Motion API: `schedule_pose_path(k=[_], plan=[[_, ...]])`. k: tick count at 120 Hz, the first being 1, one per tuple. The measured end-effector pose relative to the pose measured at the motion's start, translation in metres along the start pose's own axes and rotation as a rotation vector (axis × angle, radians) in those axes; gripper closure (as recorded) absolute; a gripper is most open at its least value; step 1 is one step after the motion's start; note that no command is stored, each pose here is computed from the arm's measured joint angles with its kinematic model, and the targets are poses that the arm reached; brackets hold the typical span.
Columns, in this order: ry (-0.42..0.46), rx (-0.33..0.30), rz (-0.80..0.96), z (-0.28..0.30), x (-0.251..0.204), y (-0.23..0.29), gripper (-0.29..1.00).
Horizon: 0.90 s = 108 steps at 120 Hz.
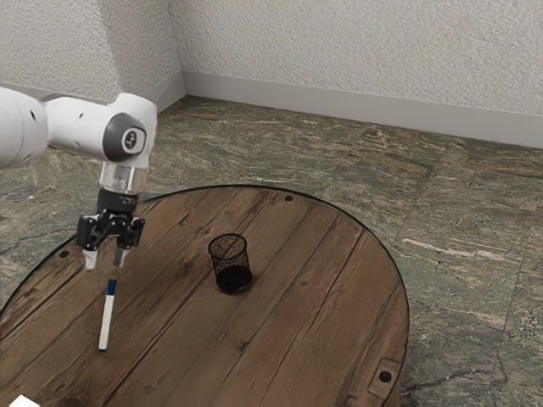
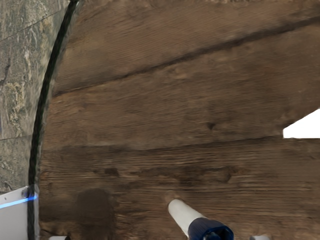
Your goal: Take the marker out of the pen holder and place it to the left of the pen holder.
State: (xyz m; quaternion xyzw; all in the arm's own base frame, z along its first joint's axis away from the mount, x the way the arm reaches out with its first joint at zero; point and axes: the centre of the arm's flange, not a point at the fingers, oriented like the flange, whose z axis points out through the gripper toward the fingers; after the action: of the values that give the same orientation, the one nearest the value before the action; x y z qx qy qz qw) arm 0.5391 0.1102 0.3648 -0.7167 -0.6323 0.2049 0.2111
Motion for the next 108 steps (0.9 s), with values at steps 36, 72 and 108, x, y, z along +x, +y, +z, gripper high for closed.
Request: schedule_pose_path(k=[36, 72, 108], plan=[[0.091, -0.550, 0.088, -0.188, -0.016, -0.044, 0.07], [0.196, -0.648, 0.481, -0.237, -0.023, -0.093, 0.02], [0.279, -0.609, 0.737, -0.237, -0.029, -0.096, 0.00]])
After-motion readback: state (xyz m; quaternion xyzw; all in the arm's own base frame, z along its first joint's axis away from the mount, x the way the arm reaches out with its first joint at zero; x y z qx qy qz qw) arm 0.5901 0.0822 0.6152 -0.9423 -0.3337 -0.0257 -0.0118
